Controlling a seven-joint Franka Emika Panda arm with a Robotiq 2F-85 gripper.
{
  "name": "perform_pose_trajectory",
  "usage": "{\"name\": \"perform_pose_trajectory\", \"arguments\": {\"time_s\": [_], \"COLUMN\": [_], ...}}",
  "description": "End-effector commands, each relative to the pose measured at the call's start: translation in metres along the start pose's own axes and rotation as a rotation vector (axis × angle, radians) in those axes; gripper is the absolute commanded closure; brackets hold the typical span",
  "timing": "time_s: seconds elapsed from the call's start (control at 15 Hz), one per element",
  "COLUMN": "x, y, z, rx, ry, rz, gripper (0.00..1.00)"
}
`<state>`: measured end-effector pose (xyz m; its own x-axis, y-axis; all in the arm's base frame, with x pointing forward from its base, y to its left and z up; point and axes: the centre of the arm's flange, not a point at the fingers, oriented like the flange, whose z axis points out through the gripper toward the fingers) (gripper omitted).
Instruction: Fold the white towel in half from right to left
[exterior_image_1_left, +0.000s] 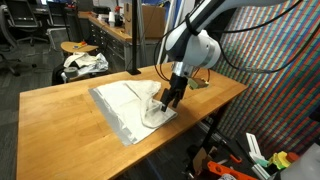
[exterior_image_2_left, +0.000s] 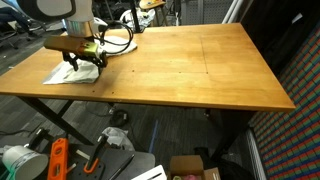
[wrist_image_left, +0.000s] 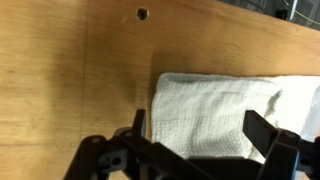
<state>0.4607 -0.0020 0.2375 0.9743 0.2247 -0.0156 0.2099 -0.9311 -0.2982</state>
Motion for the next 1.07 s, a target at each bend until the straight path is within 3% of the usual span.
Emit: {"name": "perform_pose_trajectory", "arguments": {"time_s": [0.0, 0.2, 0.6, 0.73, 0.8, 1.0], "x": [-0.024, -0.023, 0.045, 0.068, 0.034, 0.052], "y": [-0.016, -0.042, -0.060, -0.052, -0.058, -0.051], "z": [-0.060, -0.090, -0.144, -0.150, -0.143, -0.139], "rx": [-0.003, -0.034, 0.022, -0.017, -0.003, -0.014], "ry": [0.051, 0.095, 0.264, 0.232, 0.248, 0.236], "rz": [-0.033, -0.030, 0.141, 0.221, 0.153, 0.205], "gripper": [0.00, 0.00, 0.00, 0.00, 0.00, 0.00]}}
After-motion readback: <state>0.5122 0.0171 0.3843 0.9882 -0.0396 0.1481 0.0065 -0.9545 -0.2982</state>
